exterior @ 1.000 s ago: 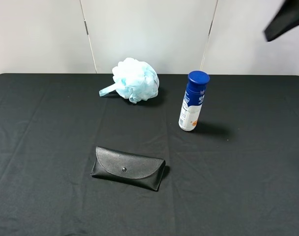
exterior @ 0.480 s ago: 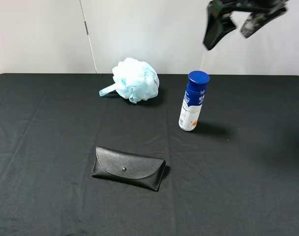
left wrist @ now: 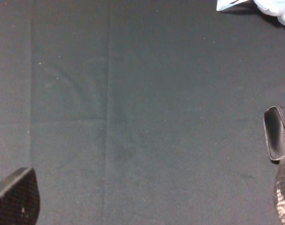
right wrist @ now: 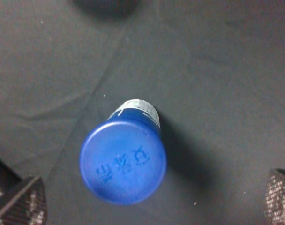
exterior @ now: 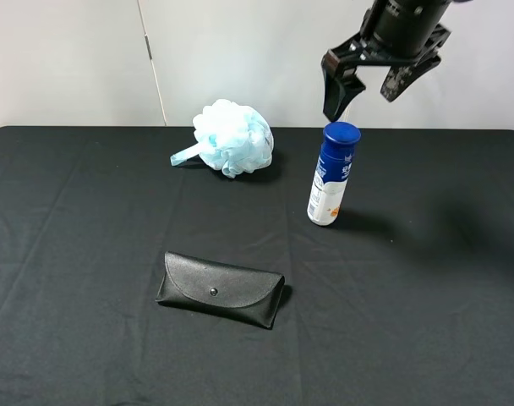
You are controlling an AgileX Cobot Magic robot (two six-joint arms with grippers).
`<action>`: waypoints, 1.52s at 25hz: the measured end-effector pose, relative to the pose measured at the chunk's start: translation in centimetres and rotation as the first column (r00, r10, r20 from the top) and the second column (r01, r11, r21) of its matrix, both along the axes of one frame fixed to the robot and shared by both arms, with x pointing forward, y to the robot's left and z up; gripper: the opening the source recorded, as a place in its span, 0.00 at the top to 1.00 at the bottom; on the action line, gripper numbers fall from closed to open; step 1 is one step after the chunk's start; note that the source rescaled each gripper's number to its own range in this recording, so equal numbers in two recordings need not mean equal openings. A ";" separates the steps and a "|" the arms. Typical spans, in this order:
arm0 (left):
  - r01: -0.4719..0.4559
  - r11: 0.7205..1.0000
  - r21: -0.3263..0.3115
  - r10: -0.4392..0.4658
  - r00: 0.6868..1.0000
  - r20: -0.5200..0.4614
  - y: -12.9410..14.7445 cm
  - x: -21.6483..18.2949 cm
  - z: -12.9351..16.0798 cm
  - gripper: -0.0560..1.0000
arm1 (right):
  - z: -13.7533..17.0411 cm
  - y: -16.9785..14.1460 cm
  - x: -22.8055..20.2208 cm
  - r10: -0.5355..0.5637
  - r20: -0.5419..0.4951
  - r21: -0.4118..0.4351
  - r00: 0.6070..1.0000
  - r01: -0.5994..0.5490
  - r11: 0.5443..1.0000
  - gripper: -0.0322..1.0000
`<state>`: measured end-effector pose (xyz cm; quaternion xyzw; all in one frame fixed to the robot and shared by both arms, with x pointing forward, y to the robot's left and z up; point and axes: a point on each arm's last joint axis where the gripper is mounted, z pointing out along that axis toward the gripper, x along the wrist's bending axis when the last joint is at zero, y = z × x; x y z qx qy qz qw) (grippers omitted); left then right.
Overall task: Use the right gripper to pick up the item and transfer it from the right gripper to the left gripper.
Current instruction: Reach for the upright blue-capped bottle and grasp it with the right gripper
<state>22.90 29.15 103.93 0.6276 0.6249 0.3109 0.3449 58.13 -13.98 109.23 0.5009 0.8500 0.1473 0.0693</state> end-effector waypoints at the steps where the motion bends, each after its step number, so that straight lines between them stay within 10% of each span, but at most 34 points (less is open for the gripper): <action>1: 0.000 1.000 0.000 0.000 1.000 0.000 0.0 0.0 0.0 0.00 | -0.3 0.1 0.1 0.000 -0.008 -0.004 1.000 0.000 1.000 0.00; 38: 0.000 1.000 0.000 0.000 1.000 0.000 0.0 0.0 0.0 0.00 | -9.2 1.9 3.0 -0.020 -0.231 -0.044 0.973 0.010 0.999 0.00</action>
